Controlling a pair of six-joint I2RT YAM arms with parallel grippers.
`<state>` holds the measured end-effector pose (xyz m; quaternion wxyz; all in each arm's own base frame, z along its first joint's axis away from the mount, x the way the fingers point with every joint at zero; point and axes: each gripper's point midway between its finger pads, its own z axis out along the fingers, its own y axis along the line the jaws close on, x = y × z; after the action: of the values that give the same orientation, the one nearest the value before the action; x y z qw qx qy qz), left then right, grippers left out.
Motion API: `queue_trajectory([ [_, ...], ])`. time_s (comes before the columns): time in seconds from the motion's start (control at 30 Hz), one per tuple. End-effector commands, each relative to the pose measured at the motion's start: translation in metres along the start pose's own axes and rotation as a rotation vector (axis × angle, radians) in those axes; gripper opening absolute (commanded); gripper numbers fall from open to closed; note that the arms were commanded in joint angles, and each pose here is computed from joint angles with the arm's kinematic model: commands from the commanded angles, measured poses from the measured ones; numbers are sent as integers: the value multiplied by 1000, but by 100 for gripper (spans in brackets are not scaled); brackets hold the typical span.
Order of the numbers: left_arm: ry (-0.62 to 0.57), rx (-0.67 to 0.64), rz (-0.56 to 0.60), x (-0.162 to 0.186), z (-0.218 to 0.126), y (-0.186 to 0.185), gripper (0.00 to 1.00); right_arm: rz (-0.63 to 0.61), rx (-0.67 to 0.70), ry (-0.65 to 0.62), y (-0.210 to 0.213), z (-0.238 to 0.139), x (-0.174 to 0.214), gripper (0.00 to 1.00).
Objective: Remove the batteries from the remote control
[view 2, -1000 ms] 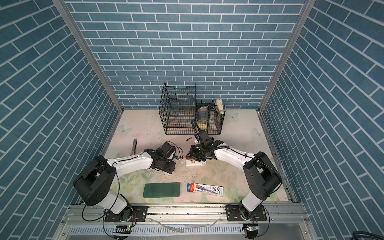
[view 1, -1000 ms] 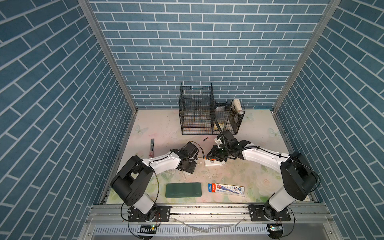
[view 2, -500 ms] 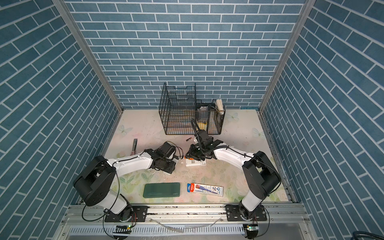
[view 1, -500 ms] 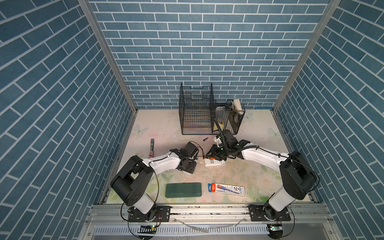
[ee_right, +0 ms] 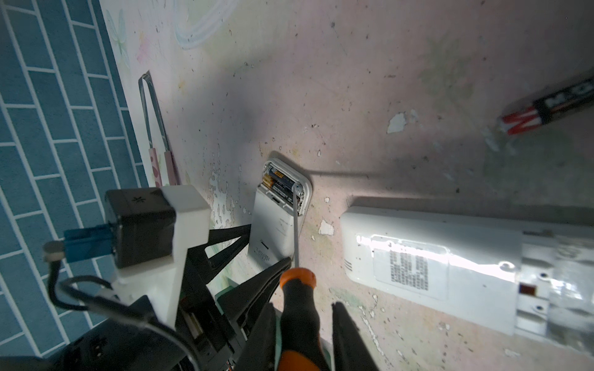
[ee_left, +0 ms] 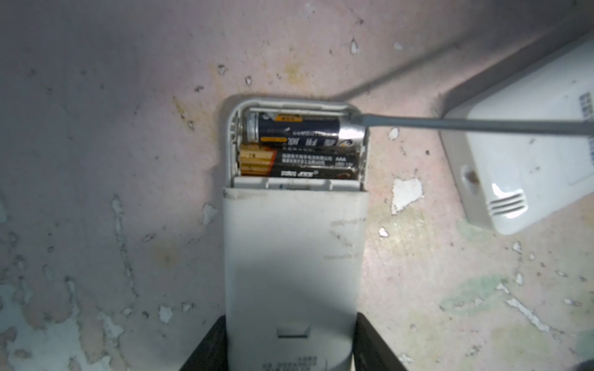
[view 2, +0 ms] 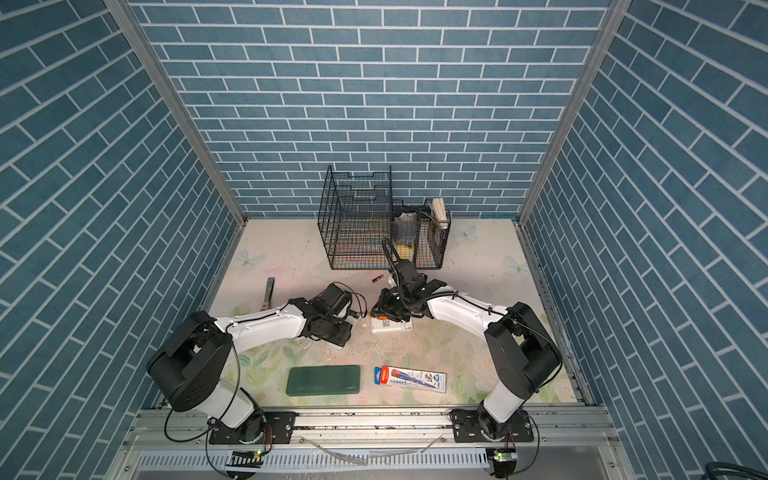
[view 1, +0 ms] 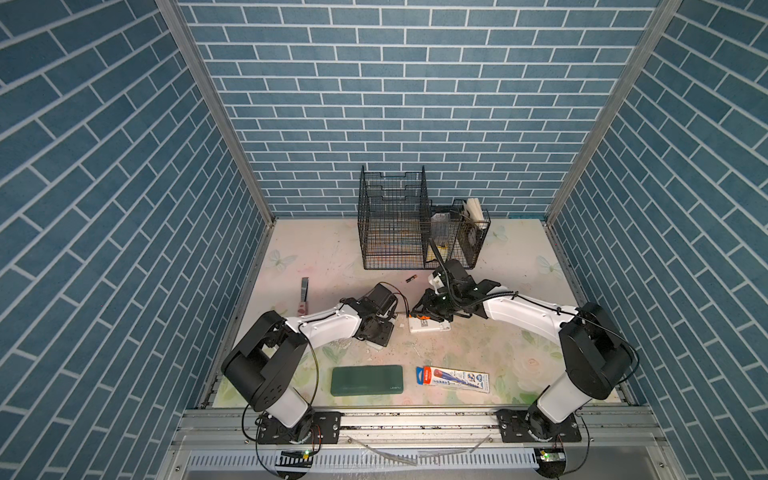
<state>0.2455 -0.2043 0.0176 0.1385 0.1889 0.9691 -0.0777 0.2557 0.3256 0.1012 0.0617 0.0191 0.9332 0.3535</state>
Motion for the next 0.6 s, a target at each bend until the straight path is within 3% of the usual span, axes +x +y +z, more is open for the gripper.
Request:
queue_trajectory([
  [0.0, 96, 19, 4, 26, 17, -1, 43, 24, 5, -7, -2, -7, 3, 0],
  [0.57, 103, 22, 4, 27, 18, -2, 42, 42, 25, 6, -14, -1, 8, 0],
])
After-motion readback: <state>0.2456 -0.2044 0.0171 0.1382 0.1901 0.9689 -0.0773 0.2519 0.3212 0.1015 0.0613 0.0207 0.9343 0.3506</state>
